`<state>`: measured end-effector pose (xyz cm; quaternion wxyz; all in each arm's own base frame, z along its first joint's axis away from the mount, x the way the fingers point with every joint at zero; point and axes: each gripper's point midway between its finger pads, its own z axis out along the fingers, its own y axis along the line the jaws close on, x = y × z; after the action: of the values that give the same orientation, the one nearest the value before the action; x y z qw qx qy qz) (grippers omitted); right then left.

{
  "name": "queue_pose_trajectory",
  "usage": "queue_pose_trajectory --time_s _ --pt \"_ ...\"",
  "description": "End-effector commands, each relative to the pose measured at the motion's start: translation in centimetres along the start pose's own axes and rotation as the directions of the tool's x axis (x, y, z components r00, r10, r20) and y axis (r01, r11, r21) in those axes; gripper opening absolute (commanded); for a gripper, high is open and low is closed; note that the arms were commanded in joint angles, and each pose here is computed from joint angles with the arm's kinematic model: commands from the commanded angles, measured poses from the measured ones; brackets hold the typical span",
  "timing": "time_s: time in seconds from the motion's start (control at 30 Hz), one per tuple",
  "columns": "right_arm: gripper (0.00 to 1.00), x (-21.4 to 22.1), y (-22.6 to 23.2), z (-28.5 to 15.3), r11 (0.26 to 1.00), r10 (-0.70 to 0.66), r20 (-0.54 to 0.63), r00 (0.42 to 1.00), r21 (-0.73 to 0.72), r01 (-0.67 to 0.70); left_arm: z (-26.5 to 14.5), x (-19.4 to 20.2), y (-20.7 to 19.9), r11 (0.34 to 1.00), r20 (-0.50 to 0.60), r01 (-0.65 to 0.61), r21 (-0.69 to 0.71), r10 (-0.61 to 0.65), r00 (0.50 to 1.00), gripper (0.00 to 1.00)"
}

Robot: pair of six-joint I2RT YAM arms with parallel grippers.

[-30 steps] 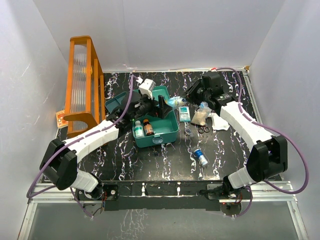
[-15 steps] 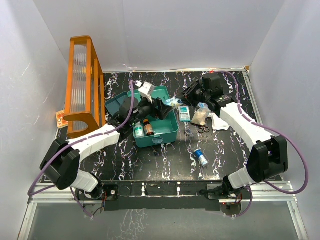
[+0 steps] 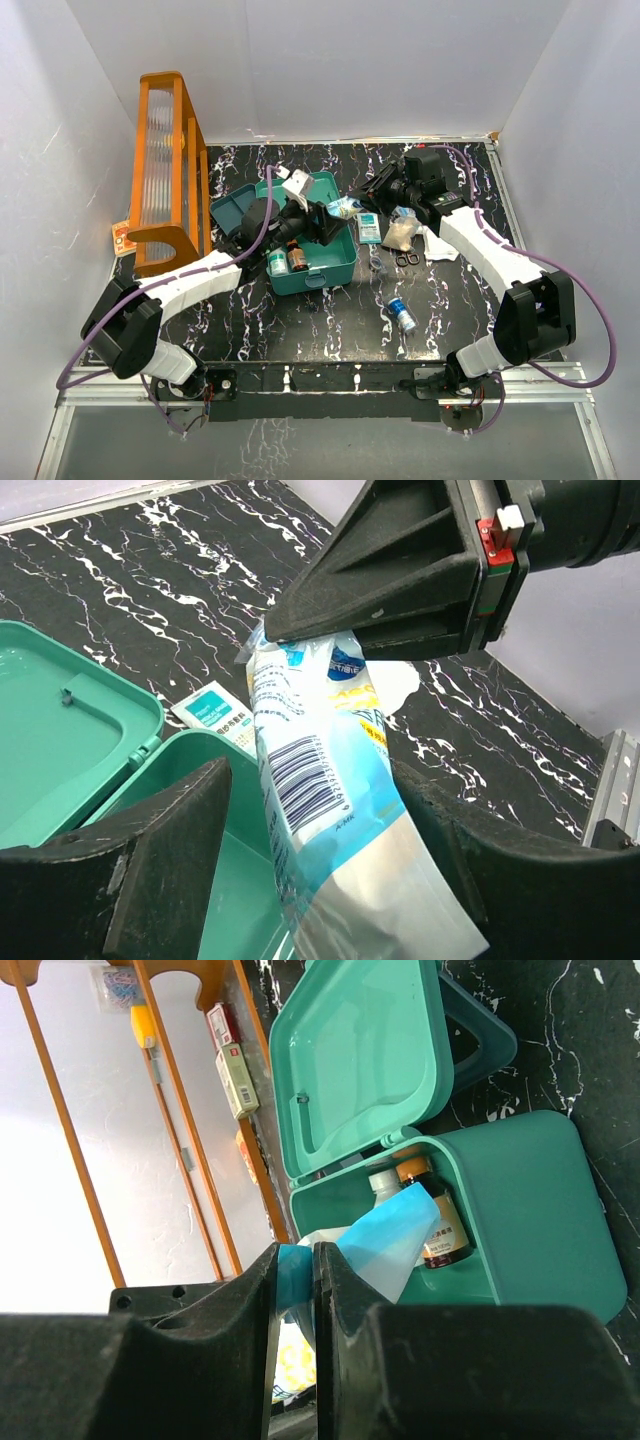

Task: Organize the medicine kit

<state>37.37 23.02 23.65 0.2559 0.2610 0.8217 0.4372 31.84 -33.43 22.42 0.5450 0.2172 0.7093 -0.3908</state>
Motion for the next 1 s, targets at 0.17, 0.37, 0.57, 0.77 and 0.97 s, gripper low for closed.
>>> queue_pose_trajectory --time_s 0.17,0.37,0.57,0.77,0.97 --pt "0.19 0.1 2.6 -1.5 0.995 -0.023 0.008 1.000 -0.092 0.024 0.5 -1.3 -0.9 0.996 0.038 -0.080 0.043 0.079 0.996 0.25" --pt "0.61 -1.5 1.4 -1.8 0.993 -0.117 0.094 0.989 -0.022 0.120 -0.2 -1.3 -0.5 0.995 0.009 -0.100 0.011 0.100 0.995 0.11" --pt "0.72 -2.3 1.4 -2.6 0.958 -0.283 0.124 0.951 -0.006 0.286 -2.1 -0.6 0.0 0.996 -0.111 -0.078 -0.038 0.073 0.991 0.13" --pt "0.72 -2.8 0.7 -4.1 0.942 -0.335 0.177 0.925 0.032 0.335 -6.0 -0.4 1.9 0.990 -0.253 0.001 -0.142 -0.037 0.967 0.14" --pt "0.72 -2.9 -1.1 -5.1 0.932 -0.360 0.194 0.912 0.104 0.346 -9.9 0.2 2.7 0.986 -0.415 0.110 -0.124 -0.152 0.897 0.14"
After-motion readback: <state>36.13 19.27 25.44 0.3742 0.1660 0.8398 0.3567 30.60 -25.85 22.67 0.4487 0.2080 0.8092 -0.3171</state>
